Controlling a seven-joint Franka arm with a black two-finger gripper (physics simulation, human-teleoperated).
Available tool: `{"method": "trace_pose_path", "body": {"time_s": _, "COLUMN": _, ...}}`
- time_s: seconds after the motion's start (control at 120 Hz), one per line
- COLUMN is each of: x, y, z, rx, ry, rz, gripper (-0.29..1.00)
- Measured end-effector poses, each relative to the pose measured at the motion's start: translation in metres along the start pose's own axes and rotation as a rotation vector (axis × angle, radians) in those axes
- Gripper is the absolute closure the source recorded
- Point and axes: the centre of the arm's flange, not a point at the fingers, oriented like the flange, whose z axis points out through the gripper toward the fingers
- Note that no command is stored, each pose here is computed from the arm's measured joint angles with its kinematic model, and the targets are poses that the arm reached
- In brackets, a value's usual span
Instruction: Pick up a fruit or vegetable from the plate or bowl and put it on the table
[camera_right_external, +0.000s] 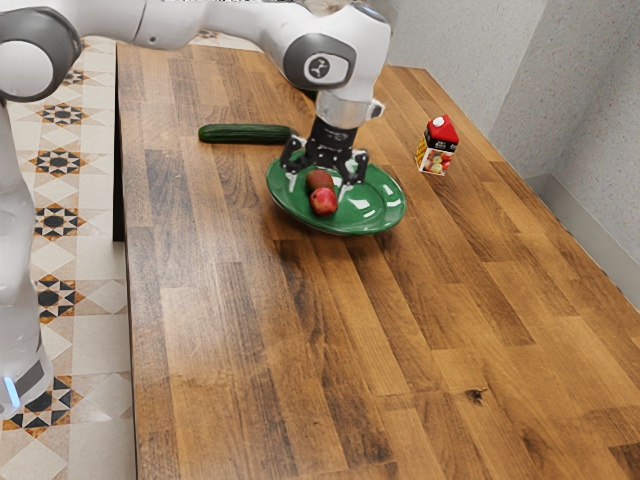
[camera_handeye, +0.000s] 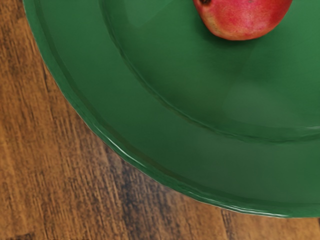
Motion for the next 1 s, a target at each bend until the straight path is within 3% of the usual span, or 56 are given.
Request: {"method": "trace_pose_path", "body": {"time_s": 1.0, "x": 0.045, "y": -0.001, "z": 0.025, "rx": -0.010, "ry": 0.004, "rz": -0.117, "gripper": 0.00}}
